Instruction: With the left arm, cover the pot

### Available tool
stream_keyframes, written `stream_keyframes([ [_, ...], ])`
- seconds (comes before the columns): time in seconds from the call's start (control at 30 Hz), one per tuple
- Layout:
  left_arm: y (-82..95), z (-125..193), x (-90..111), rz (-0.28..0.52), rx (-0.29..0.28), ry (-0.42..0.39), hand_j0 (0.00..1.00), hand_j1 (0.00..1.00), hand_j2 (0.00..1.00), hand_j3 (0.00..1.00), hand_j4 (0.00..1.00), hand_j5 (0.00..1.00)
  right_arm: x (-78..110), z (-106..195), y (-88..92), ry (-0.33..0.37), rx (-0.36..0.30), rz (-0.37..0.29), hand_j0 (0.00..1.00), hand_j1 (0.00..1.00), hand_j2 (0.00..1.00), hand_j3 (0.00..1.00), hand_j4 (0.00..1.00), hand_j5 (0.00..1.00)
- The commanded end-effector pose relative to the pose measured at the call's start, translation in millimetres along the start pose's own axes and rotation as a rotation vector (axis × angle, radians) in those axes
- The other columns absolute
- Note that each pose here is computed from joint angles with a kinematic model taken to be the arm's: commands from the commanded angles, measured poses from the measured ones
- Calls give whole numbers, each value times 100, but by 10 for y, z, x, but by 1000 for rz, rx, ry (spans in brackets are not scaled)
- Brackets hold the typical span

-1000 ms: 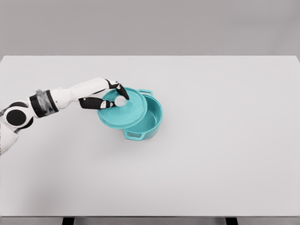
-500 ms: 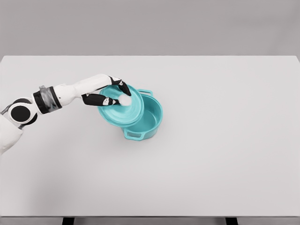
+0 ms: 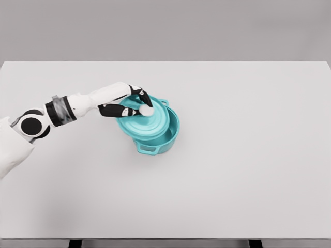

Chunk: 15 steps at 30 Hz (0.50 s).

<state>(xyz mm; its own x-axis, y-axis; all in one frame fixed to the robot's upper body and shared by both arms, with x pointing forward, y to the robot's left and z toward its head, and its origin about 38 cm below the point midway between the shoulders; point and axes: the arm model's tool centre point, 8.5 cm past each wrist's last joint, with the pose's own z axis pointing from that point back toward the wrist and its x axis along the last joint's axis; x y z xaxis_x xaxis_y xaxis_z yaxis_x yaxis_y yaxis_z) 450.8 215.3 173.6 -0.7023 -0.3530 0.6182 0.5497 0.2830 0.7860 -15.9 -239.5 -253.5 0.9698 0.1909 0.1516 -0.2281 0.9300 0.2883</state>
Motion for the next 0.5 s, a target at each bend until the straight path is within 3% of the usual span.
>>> stream_keyframes([
  [0.0,9,-28,28,8,11,-12,51,51,51,51,51,51,0,0,0,0,1,1,100,100,100,100,100,100],
  [0.47,-28,-130,72,18,19,-37,46,46,46,46,46,46,0,0,0,0,1,1,100,100,100,100,100,100],
])
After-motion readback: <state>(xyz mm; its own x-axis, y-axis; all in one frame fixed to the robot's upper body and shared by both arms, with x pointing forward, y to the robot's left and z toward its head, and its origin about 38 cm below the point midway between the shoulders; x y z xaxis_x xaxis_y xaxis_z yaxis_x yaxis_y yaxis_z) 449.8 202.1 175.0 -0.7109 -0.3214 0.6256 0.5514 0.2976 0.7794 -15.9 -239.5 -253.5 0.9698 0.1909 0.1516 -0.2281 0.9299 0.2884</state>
